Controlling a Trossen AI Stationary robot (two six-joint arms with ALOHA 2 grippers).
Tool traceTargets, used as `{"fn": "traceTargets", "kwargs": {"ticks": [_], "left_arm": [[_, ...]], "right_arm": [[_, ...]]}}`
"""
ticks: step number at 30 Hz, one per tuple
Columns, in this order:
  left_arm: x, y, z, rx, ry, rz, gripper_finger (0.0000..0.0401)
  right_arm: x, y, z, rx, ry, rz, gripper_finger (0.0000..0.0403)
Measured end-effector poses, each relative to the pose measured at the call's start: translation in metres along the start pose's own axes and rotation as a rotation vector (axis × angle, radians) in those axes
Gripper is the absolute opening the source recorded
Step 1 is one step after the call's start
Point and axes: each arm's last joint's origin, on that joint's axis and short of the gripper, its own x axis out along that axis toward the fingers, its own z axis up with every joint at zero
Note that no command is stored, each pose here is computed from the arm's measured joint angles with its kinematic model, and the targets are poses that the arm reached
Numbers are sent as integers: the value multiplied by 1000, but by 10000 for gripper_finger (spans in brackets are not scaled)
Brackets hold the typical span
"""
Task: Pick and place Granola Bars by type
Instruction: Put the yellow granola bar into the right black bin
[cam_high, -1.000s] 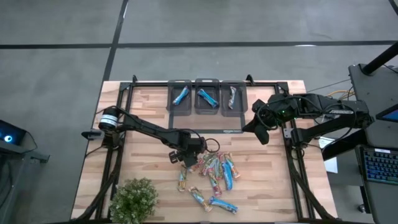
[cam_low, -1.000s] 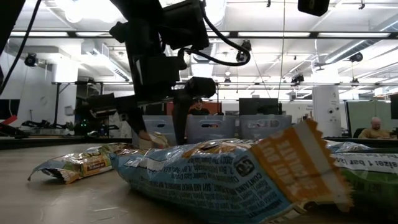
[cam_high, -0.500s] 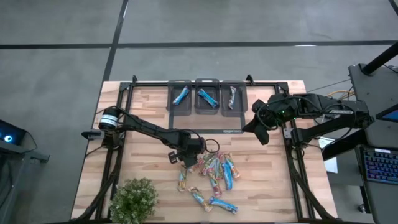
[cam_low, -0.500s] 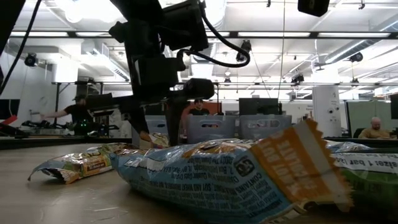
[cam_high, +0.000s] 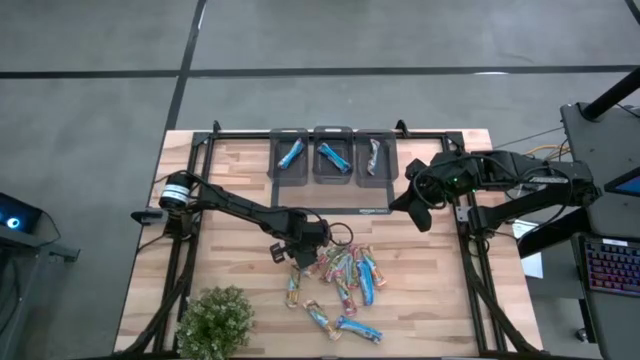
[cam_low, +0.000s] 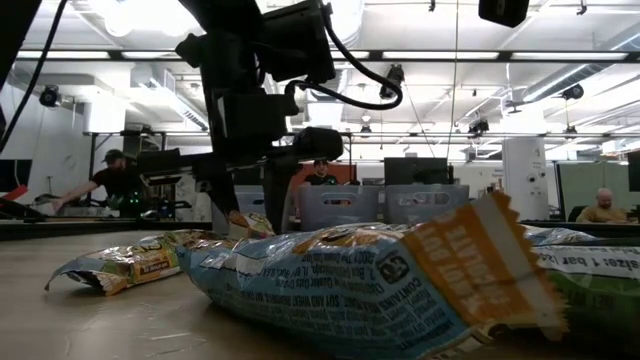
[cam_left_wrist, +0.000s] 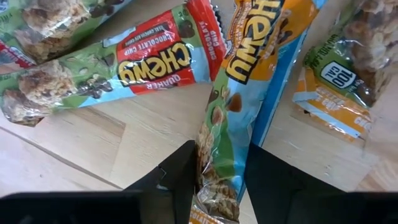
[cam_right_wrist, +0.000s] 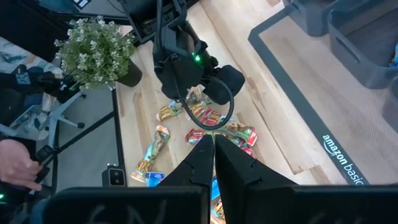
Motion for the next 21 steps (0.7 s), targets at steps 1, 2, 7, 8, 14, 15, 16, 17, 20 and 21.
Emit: {"fn": "traceTargets", "kwargs": {"ticks": [1,2,7,8,14,15,16,17,20,21], "left_arm": [[0,0,0,-3,0,0,112],[0,0,0,-4,0,0,112],[0,0,0,-16,0,0,111],[0,0,0,-19,0,0,110],[-5,6,3,-25,-12,19,88],[-7,7,4,-29,-15,24,86],[-8,8,5,-31,-18,30,84],[-9,10,6,-33,-22,35,84],[-11,13,7,-33,-14,54,83],[-13,14,8,-33,-6,61,83]], "right_arm": [[0,0,0,0,0,0,9],[0,0,0,0,0,-1,9],[0,0,0,0,0,0,9],[0,0,0,0,0,0,9],[0,0,0,0,0,0,9],[0,0,0,0,0,0,9],[0,0,0,0,0,-1,9],[0,0,0,0,0,0,9],[0,0,0,0,0,0,9],[0,0,0,0,0,0,9]]}}
